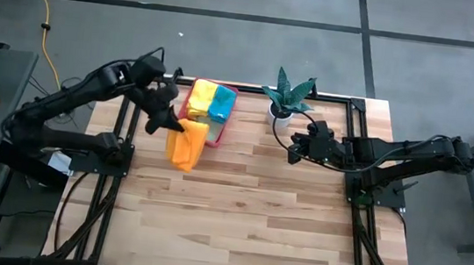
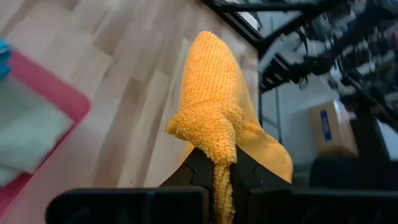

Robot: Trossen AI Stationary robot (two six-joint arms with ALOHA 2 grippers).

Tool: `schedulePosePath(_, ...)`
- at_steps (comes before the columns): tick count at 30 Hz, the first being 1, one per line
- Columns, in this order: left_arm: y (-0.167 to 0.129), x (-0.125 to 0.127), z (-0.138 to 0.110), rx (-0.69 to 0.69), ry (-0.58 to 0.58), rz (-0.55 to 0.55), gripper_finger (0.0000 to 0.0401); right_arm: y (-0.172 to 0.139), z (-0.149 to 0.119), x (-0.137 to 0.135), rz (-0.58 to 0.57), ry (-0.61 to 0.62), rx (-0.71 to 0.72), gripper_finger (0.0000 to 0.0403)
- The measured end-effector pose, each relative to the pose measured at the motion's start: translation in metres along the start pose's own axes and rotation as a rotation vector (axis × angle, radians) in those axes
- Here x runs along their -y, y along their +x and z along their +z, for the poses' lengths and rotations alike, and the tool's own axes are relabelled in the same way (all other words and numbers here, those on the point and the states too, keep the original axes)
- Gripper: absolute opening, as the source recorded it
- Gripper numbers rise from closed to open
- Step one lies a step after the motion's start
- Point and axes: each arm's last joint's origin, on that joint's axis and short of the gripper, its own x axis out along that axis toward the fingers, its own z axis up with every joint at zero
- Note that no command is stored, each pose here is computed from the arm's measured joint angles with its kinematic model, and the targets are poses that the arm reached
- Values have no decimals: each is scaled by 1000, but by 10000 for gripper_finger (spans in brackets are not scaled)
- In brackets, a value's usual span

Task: Fold microfiber towels
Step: Put the folded orange microfiber cloth into the red bin

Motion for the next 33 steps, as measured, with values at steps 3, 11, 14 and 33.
schedulePosePath(3, 7, -17, -11, 34, -62, 16, 0, 0, 0, 0, 0, 0, 0, 0)
schedulePosePath(11, 32, -76, -24, 87, -206, 39, 0, 0, 0, 0, 0, 3, 0, 0)
schedulePosePath(14, 38, -94, -26, 75, -256, 58, 0, 0, 0, 0, 1, 3, -1, 0)
schedulePosePath(33, 38, -150, -12, 188, -214, 236, 0, 0, 0, 0, 3, 36, -3, 0)
